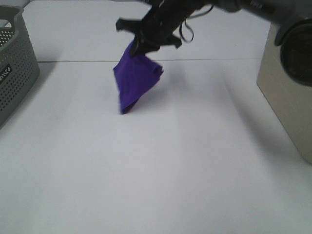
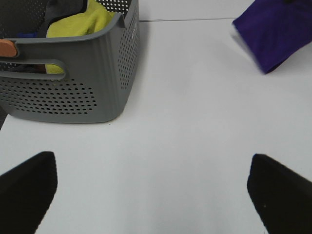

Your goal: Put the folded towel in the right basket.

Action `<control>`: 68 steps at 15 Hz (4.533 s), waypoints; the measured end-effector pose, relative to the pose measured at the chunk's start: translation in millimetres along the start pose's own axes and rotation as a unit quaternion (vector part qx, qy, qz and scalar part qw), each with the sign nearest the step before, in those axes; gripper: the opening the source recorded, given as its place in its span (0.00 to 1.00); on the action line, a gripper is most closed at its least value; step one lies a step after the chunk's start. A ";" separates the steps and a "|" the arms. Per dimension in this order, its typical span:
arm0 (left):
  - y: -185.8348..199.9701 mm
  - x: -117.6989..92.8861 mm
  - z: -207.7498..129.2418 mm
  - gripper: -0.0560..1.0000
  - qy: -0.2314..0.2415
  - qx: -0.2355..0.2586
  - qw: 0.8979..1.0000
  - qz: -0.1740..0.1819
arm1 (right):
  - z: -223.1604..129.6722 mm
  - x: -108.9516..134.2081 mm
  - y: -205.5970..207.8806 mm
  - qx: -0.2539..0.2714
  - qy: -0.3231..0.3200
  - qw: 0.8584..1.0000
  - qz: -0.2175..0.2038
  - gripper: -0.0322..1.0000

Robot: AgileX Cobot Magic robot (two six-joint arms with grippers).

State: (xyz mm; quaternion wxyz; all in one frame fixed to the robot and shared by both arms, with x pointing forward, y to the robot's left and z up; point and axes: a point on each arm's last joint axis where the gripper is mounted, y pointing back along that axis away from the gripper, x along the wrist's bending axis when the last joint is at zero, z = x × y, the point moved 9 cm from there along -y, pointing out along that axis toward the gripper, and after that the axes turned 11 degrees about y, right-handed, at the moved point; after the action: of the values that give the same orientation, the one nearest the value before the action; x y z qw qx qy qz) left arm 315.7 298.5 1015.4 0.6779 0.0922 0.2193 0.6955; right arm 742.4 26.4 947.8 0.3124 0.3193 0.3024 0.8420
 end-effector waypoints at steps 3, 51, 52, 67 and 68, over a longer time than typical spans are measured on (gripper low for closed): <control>0.0 0.0 0.0 0.99 0.000 0.000 1.000 0.000 | 53.8 1.2 120.4 -0.058 0.058 0.996 -0.033 0.09; 0.0 1.4 0.2 0.99 -0.002 -0.001 1.000 0.004 | -310.3 63.8 438.6 -0.209 0.033 0.900 -0.381 0.96; 0.0 1.4 0.2 0.99 -0.002 -0.001 1.000 0.004 | -326.9 65.5 433.1 -0.221 0.037 0.896 -0.383 0.96; 0.0 1.4 0.2 0.99 -0.002 -0.001 1.000 0.004 | -387.3 38.8 375.1 -0.159 0.011 0.912 -0.378 0.96; 0.0 1.4 0.2 0.99 -0.002 -0.001 1.000 0.004 | -387.8 37.7 376.1 -0.160 0.004 0.909 -0.385 0.96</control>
State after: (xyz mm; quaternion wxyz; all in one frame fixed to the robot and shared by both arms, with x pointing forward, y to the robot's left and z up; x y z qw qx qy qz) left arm 315.7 299.9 1015.4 0.6759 0.0942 0.2170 0.6981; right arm 312.7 -300.4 989.7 0.6579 0.1200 0.2647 0.6948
